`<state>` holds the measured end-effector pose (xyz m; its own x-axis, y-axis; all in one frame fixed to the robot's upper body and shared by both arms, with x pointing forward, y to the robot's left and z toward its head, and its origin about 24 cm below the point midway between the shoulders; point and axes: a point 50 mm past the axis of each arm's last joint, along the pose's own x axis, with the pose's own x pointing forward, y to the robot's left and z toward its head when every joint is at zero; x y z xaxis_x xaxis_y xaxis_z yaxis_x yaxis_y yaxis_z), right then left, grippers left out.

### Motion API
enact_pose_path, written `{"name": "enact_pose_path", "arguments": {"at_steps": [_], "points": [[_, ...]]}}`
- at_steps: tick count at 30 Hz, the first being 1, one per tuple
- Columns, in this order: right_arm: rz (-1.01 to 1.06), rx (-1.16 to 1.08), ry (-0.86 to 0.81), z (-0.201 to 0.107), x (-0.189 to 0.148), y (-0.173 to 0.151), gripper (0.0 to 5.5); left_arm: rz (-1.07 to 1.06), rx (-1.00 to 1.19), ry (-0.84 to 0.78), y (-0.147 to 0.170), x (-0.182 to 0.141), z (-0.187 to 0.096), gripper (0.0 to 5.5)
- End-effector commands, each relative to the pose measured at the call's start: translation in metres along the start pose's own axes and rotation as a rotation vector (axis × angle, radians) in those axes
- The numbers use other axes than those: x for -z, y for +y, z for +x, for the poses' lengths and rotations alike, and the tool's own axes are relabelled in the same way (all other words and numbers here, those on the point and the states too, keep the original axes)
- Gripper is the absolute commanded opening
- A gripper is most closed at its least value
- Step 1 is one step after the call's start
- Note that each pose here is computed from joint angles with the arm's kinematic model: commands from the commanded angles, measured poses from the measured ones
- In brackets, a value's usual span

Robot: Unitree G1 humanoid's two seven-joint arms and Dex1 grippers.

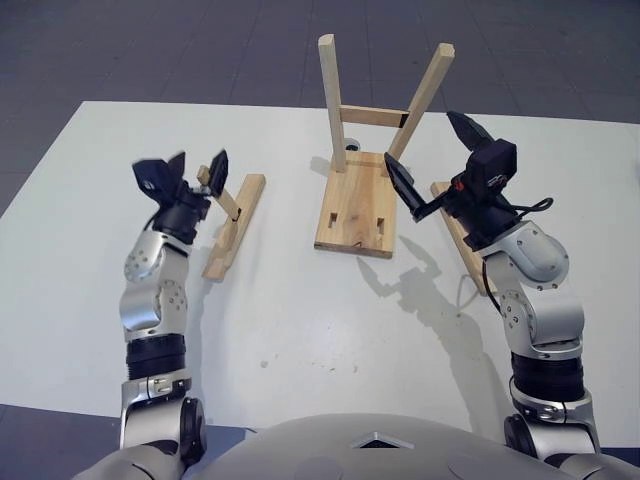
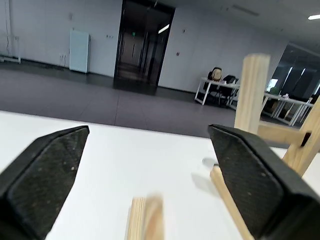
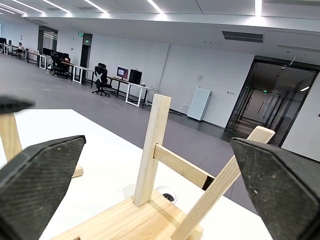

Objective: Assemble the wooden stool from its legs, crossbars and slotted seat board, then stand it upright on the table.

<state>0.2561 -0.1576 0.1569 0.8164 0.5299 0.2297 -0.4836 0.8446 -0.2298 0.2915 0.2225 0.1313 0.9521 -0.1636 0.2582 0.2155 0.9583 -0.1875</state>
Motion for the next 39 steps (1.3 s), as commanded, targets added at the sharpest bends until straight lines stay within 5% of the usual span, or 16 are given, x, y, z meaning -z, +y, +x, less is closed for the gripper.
{"name": "enact_pose_path", "arguments": {"at_steps": [1, 4, 11, 26, 39], "points": [[-0.001, 0.015, 0.009, 0.0, 0.004, -0.002, 5.4, -0.001, 0.058, -0.115, -0.01, -0.042, 0.018, 5.09], [0.001, 0.021, 0.01, 0.0, 0.004, -0.002, 5.4, -0.024, 0.091, -0.153, -0.014, -0.058, 0.032, 5.38], [0.001, 0.025, 0.005, 0.001, 0.004, -0.001, 5.4, -0.015, 0.111, -0.076, -0.007, -0.041, 0.048, 5.38], [0.003, 0.025, 0.011, 0.001, 0.005, -0.001, 5.4, 0.006, -0.004, 0.053, 0.01, 0.018, 0.027, 5.38], [0.007, 0.017, 0.008, 0.002, 0.004, 0.0, 5.4, -0.018, 0.007, -0.084, 0.007, -0.02, 0.039, 5.38]]}}
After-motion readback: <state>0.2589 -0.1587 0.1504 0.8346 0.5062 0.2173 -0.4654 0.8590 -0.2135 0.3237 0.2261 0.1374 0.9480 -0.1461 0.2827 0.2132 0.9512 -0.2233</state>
